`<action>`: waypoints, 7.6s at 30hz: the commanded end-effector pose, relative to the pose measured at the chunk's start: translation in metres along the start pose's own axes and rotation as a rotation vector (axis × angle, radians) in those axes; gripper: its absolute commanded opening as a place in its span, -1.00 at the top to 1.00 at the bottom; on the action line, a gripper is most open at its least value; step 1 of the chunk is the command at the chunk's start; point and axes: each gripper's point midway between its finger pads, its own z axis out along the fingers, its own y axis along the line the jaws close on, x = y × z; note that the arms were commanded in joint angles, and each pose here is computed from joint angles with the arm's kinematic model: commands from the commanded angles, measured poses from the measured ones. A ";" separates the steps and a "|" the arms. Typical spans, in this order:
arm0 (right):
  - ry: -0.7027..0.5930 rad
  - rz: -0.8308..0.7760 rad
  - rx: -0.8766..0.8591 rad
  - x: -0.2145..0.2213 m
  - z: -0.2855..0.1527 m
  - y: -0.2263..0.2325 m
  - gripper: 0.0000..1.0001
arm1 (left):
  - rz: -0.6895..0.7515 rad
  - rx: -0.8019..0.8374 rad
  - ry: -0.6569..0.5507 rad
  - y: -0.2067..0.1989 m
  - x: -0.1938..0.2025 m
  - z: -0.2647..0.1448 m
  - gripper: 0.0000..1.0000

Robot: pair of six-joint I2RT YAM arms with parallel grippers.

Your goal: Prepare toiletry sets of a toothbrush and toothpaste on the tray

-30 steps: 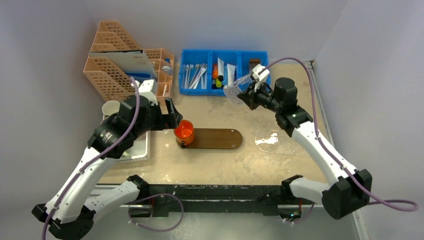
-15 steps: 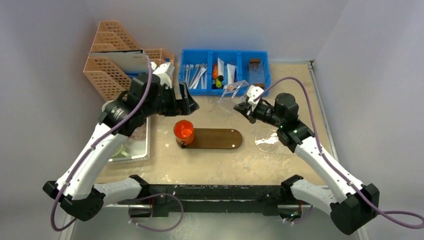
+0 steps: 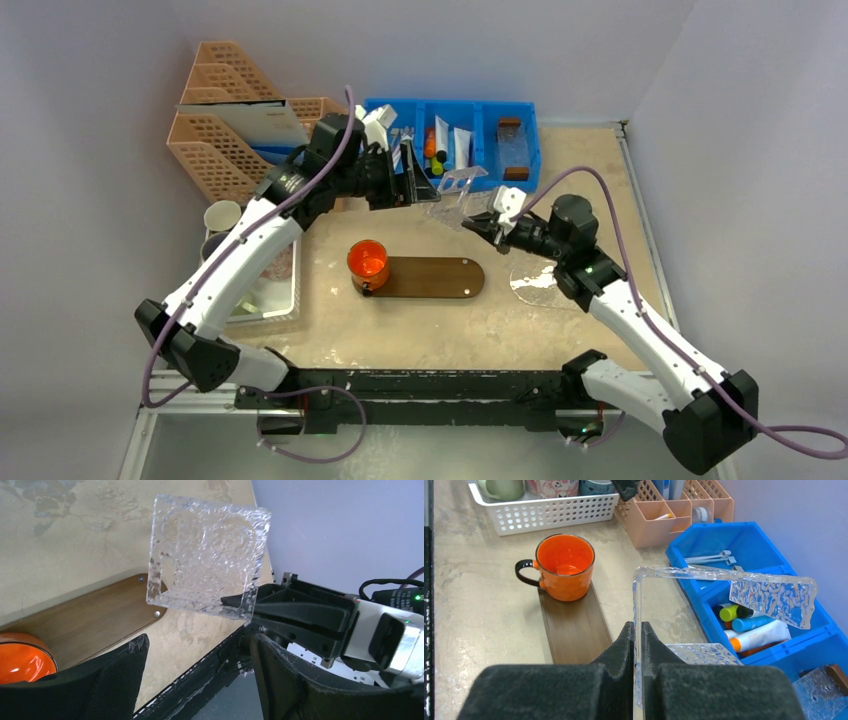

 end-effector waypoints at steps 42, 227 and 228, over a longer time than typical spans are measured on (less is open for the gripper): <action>-0.123 -0.099 -0.040 -0.019 -0.005 0.013 1.00 | -0.087 0.323 0.169 -0.052 0.003 0.042 -0.01; 0.615 0.957 0.309 0.036 0.009 0.039 1.00 | 1.081 -0.396 -0.169 0.063 0.020 -0.027 -0.39; 0.601 0.973 0.326 0.037 0.009 0.039 1.00 | 1.039 -0.410 -0.191 0.065 0.017 -0.031 -0.46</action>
